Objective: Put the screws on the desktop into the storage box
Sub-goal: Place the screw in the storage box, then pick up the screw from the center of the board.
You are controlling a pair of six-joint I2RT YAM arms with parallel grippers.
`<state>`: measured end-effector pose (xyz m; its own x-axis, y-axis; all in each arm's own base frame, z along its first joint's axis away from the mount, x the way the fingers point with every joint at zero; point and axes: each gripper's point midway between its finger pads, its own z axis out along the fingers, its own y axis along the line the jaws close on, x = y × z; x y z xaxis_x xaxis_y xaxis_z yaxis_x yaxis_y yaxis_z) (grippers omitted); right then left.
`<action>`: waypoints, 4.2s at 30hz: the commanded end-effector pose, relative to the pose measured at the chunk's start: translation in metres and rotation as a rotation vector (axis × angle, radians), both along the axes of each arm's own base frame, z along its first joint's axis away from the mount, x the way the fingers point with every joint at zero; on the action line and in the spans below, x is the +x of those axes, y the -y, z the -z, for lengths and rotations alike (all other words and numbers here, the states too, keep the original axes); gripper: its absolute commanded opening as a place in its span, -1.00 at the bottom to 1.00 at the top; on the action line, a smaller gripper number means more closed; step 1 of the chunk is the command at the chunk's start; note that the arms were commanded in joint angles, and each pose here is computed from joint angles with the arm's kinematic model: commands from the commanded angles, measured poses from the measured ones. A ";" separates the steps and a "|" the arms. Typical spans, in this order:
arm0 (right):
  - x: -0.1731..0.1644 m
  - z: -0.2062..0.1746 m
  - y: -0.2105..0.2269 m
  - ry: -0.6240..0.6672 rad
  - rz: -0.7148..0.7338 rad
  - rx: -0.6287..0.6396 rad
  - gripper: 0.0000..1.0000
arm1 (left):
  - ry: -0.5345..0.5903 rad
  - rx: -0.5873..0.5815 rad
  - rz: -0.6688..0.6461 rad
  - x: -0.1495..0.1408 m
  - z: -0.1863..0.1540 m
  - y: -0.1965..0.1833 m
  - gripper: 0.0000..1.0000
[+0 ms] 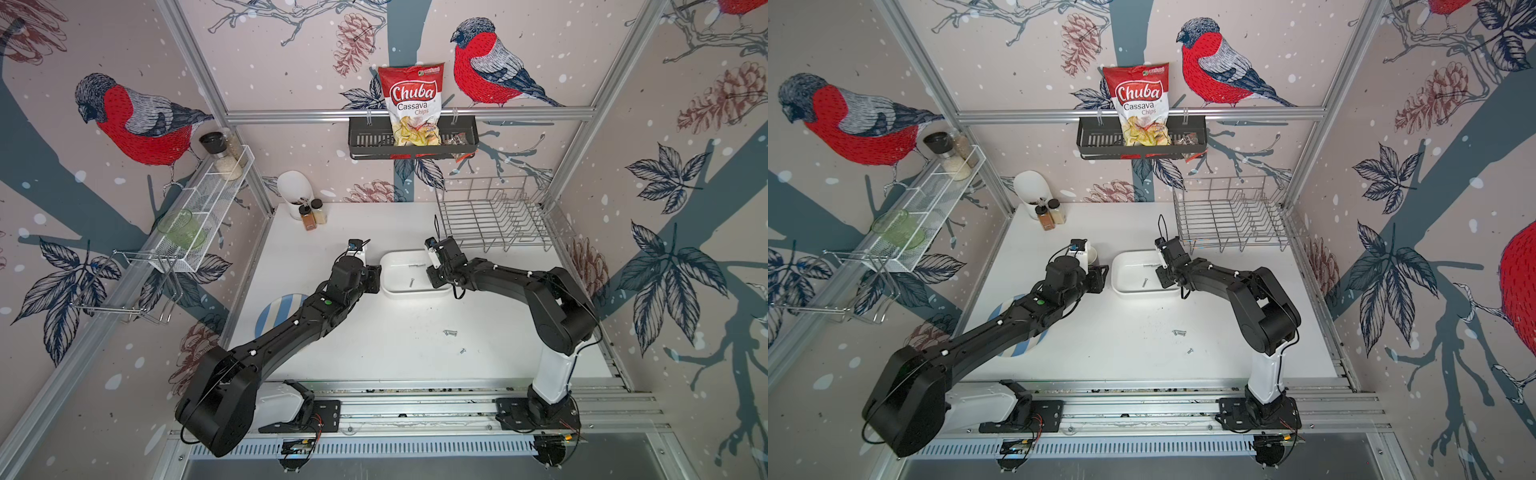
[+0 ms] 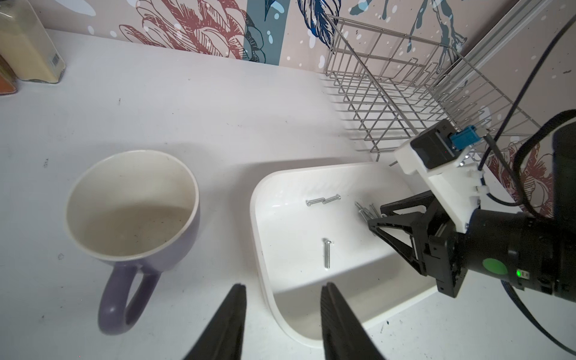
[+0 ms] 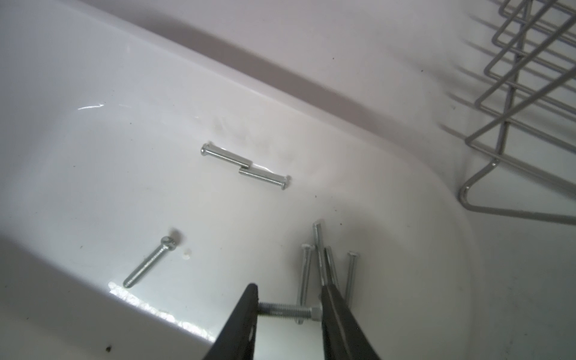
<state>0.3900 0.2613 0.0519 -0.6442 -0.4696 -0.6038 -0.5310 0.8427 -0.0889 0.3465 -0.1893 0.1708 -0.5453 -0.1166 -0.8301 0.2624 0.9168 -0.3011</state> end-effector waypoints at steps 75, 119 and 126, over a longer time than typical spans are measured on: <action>-0.103 -0.079 0.080 0.185 0.171 0.397 -0.22 | -0.025 0.326 0.549 -0.130 0.126 0.218 -0.43; -0.106 -0.077 0.075 0.173 0.146 0.392 -0.24 | -0.108 0.362 0.540 -0.135 0.149 0.211 -1.00; -0.106 -0.077 0.075 0.173 0.147 0.393 -0.25 | -0.099 0.349 0.532 -0.135 0.141 0.209 -1.00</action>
